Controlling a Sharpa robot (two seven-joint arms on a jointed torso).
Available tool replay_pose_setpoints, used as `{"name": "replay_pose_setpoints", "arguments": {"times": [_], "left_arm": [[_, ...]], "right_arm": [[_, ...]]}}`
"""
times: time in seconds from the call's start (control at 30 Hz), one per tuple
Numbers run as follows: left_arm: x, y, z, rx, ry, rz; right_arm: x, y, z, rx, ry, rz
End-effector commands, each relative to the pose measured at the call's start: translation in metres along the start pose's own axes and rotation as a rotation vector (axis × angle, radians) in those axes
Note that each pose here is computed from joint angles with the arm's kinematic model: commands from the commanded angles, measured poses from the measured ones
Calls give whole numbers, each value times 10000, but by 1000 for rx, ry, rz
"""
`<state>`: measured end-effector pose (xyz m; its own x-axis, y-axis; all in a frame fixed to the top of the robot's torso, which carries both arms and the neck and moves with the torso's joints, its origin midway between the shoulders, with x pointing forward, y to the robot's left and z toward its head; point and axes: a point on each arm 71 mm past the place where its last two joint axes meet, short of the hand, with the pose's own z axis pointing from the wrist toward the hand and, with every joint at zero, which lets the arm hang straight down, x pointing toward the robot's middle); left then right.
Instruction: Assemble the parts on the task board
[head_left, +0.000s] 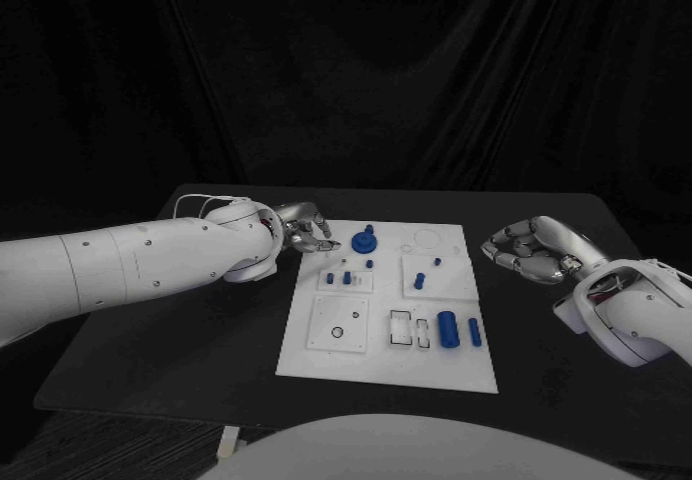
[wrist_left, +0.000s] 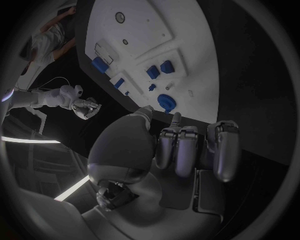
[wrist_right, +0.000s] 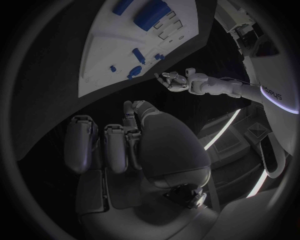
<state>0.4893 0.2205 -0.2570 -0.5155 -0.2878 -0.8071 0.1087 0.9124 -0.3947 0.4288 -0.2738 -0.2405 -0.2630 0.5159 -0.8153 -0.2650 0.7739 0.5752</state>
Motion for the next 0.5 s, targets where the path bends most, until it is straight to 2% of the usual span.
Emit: {"name": "replay_pose_setpoints", "arguments": {"times": [0.03, 0.27, 0.43, 0.5], "left_arm": [[3, -36, 2, 39, -7, -9], [22, -18, 4, 29, 18, -3], [37, 11, 2, -3, 39, 3], [58, 22, 3, -24, 67, 11]], "right_arm": [[5, -8, -3, 10, -1, -1], [4, -13, -4, 11, 0, -1], [3, -17, -5, 12, 2, -1], [4, -17, -5, 12, 3, -1]]}}
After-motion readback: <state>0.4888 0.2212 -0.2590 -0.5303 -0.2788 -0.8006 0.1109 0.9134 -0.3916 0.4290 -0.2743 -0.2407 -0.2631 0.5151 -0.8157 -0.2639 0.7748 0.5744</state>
